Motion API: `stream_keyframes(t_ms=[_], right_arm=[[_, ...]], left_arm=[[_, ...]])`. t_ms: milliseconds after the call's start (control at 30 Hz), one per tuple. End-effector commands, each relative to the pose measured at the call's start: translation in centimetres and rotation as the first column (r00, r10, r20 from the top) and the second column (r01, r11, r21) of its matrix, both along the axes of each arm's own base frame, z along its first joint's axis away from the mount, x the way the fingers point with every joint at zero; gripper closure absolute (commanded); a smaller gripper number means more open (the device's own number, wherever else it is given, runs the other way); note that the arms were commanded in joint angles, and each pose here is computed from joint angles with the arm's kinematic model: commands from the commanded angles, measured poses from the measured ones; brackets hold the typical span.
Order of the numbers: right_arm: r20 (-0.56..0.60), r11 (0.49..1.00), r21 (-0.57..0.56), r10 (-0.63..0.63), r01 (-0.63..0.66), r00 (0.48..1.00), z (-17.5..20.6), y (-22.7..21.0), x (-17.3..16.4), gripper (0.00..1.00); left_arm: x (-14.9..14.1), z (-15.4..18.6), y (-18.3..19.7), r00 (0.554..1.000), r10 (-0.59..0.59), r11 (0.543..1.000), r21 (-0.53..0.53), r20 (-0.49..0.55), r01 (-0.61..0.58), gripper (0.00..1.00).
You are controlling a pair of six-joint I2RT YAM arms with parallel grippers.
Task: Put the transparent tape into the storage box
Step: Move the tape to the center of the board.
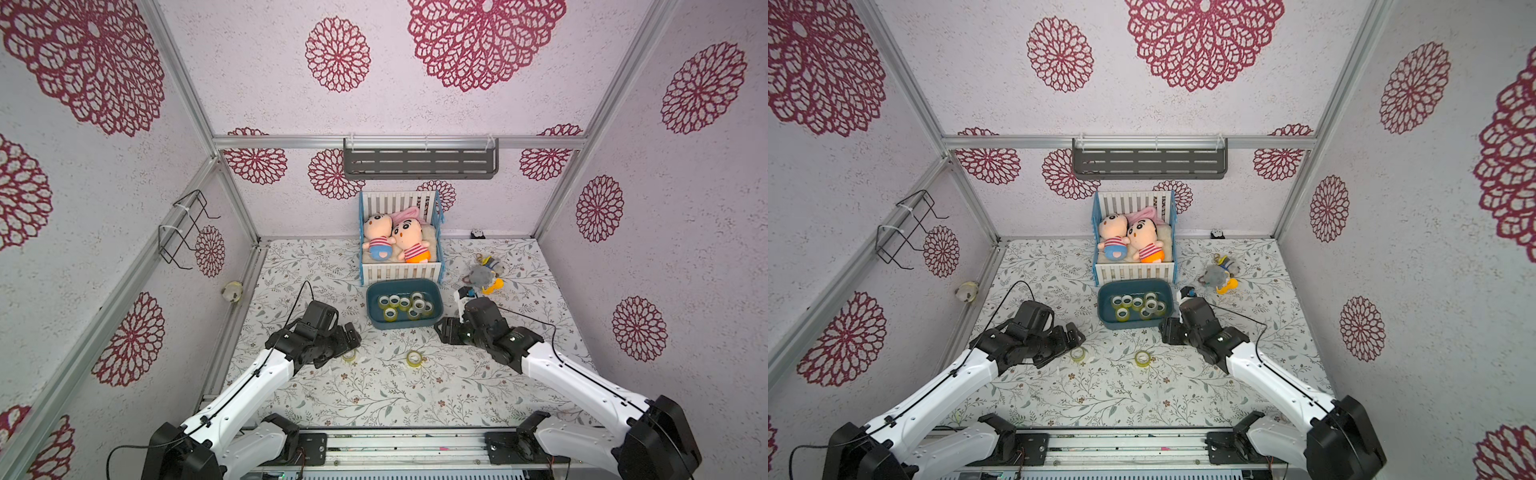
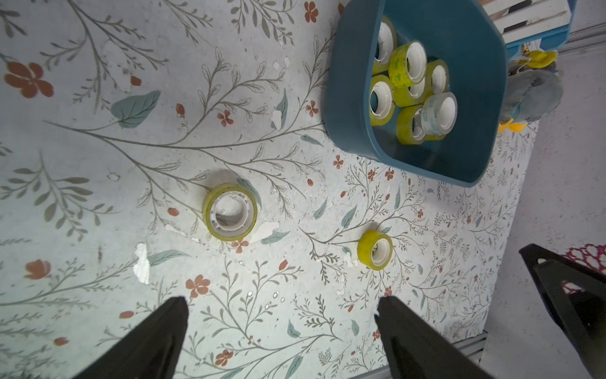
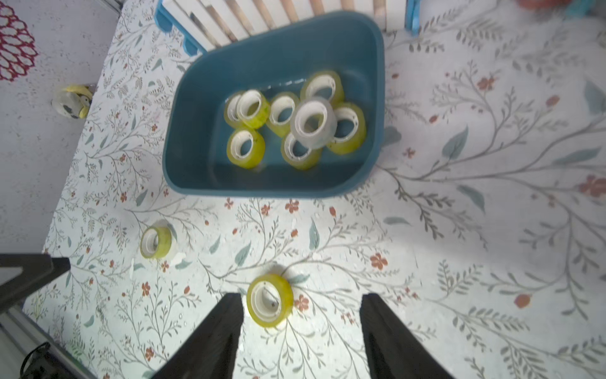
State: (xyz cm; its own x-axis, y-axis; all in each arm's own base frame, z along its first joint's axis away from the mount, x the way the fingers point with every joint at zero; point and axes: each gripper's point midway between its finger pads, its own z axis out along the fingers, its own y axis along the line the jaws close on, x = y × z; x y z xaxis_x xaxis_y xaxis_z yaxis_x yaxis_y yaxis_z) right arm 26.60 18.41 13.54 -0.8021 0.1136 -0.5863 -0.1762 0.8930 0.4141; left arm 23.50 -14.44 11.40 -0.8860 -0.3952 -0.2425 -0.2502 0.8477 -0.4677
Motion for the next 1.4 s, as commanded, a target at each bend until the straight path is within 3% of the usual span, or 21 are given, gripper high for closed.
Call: stream_keyframes(t_ms=[0,367,700,933,1100,1367], right_arm=[[0.026,0.994,0.104,-0.017,0.014,1.0,1.2,0.4,-1.2,0.36],[-0.081,0.994,0.104,-0.031,0.04,0.996,-3.3,1.0,-4.3,0.36],[-0.188,0.997,-0.076,-0.034,0.019,0.982,-7.0,4.0,-5.3,0.38],[-0.185,0.994,-0.105,-0.054,0.035,0.981,-7.3,5.0,-4.2,0.37],[-0.194,0.979,-0.197,-0.094,0.055,0.976,-8.3,4.5,-3.3,0.34],[-0.211,0.964,-0.263,-0.104,0.046,0.972,-10.1,4.8,-2.2,0.34]], left_arm=[[-0.7,-0.2,0.6,1.0,-0.011,0.998,0.064,-0.028,0.013,0.03],[-3.1,-2.2,1.0,0.988,-0.027,0.993,0.109,-0.149,0.043,0.0],[-4.0,-3.7,1.1,0.975,-0.018,0.987,0.152,-0.22,0.053,0.01],[-3.2,-2.6,1.1,0.989,-0.009,0.99,0.139,-0.147,0.03,0.03],[-2.5,-1.7,1.3,0.996,0.021,0.992,0.122,-0.081,-0.011,0.03],[-2.6,-1.8,1.9,0.997,0.033,0.992,0.127,-0.074,-0.024,0.03]])
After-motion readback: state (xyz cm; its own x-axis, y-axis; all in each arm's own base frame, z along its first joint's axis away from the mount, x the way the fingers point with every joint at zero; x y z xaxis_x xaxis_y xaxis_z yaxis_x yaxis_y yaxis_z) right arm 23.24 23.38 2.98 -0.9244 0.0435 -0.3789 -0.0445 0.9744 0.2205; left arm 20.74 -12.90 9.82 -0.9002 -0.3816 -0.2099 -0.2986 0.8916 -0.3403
